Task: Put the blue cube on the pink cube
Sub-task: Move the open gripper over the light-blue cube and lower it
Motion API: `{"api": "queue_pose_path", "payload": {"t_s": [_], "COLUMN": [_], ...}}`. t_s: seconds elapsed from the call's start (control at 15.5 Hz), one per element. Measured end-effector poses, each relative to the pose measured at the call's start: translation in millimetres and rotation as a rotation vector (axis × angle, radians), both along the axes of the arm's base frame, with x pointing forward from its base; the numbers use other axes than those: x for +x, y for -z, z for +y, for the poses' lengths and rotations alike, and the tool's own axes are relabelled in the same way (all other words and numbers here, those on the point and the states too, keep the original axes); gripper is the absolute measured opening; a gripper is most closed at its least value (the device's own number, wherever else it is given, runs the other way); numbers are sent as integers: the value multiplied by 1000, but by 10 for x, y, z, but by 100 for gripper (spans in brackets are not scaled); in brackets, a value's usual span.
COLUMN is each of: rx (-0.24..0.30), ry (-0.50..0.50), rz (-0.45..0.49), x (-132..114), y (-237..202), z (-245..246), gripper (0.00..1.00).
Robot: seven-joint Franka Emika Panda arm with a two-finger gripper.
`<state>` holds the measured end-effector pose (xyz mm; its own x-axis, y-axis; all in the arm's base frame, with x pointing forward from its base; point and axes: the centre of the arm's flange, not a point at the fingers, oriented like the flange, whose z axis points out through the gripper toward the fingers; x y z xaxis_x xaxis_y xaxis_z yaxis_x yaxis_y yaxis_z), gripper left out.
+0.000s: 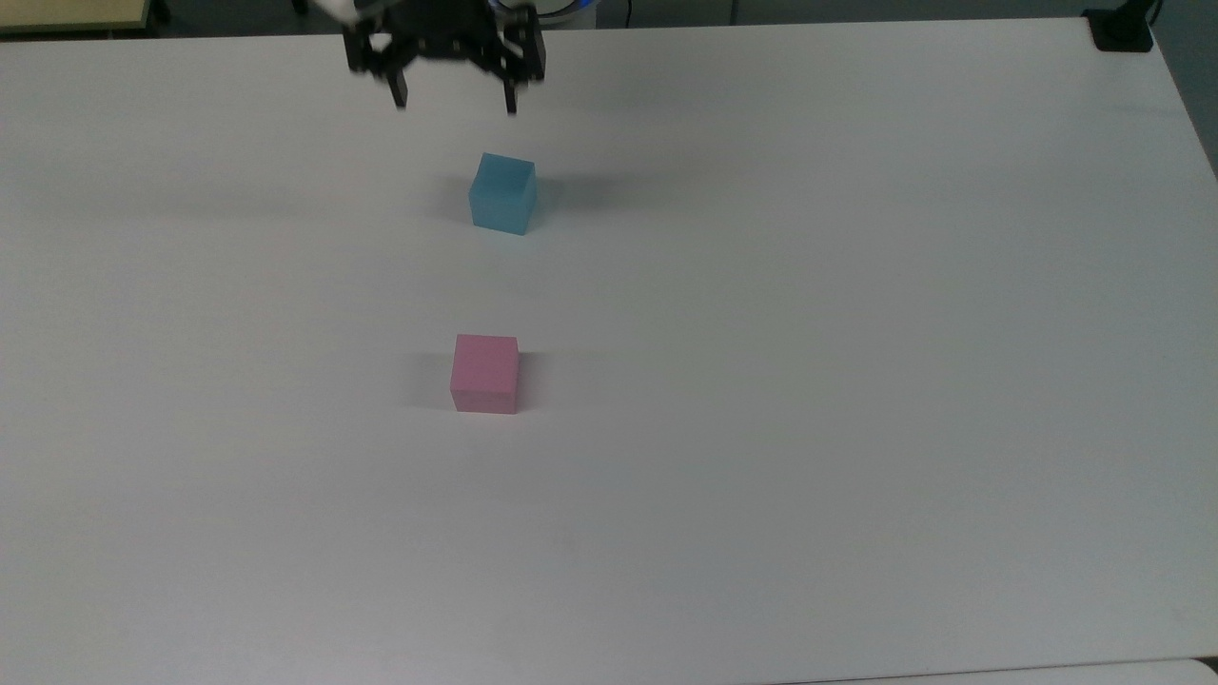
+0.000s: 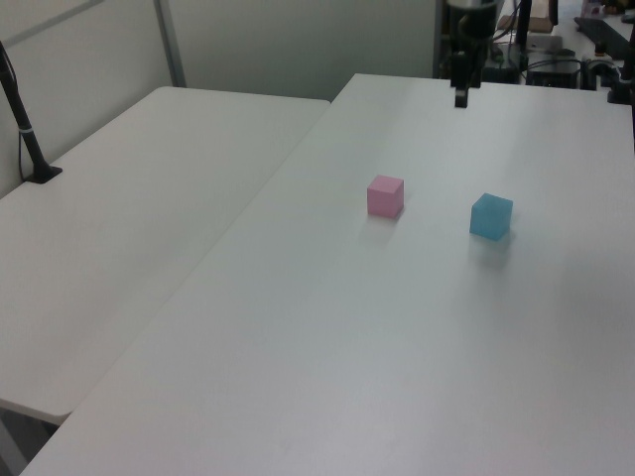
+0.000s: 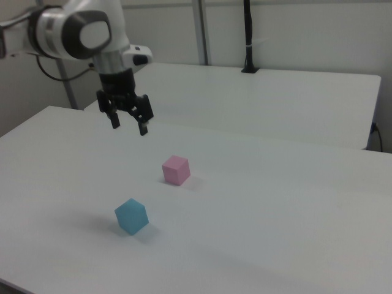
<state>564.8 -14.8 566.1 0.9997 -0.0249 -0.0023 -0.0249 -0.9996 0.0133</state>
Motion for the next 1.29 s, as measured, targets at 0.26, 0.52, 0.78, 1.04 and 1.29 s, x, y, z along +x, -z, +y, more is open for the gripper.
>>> {"api": "queue_pose_path", "payload": {"t_s": [0.26, 0.52, 0.78, 1.04, 1.29], "rx": [6, 2, 0, -2, -9], "ry": [17, 14, 13, -1, -32], "rz": [11, 25, 37, 91, 164], "x": [-115, -64, -37, -56, -119], "y": [-62, 18, 82, 316, 916], "z": [5, 30, 51, 135, 303], "gripper": [100, 100, 100, 100, 100]}}
